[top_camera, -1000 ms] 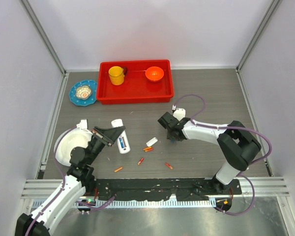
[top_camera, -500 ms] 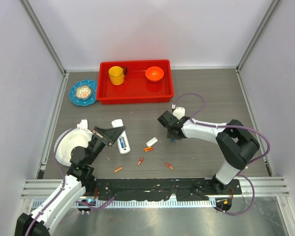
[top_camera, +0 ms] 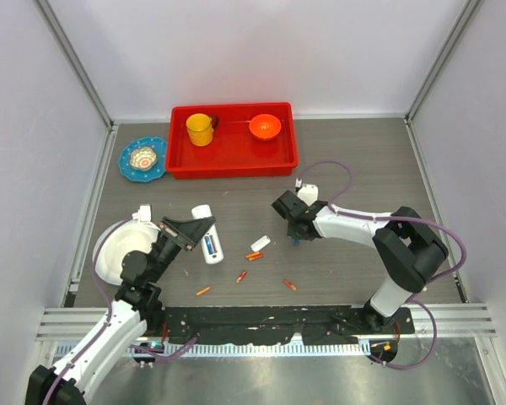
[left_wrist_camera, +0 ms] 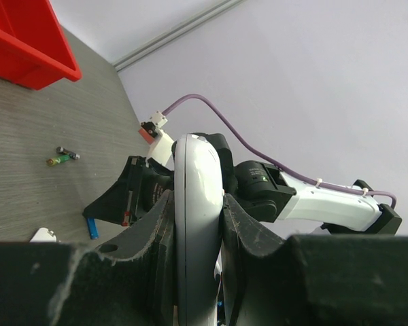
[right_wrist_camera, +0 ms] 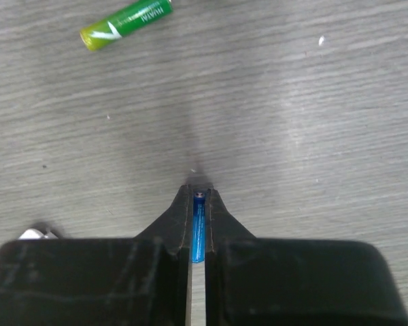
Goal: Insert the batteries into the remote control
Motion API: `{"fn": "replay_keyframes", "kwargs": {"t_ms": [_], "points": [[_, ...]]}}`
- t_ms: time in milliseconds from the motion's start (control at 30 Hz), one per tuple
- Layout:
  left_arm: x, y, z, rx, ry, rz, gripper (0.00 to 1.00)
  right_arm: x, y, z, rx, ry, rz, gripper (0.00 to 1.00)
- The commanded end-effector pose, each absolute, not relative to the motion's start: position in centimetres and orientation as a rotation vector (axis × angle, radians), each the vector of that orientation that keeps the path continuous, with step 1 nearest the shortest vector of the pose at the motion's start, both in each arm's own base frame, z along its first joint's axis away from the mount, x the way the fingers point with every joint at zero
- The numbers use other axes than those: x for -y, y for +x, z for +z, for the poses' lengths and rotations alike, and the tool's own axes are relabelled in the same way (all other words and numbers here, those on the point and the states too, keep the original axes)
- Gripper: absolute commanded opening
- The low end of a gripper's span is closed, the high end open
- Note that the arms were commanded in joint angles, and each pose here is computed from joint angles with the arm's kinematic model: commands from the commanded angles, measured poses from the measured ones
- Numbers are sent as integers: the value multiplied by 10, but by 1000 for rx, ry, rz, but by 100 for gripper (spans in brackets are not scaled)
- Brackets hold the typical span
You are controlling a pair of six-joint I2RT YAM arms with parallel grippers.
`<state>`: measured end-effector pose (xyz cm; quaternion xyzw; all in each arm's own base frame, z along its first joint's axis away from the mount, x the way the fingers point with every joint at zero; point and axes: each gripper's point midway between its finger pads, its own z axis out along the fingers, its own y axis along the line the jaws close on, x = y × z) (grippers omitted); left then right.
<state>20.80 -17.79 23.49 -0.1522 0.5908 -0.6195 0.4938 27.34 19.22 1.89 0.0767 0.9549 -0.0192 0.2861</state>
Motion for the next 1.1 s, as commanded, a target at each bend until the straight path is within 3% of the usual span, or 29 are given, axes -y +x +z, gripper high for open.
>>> {"fn": "replay_keyframes", "kwargs": {"t_ms": [0, 400, 567, 900, 1067], "points": [[179, 206, 196, -1514, -392, -1480, 1, -188, 269, 41, -2522, 154, -7, 1], [193, 219, 238, -1438, -334, -1555, 0, -214, 245, 193, -2078, -141, 423, 1], [204, 231, 254, -1417, -312, -1598, 0, -225, 246, 221, -1963, -182, 471, 1], [209, 246, 274, -1286, -333, -1702, 0, -286, 238, 305, -1659, -153, 845, 1], [213, 252, 286, -1250, -317, -1712, 0, -321, 227, 307, -1628, -241, 844, 1]]}}
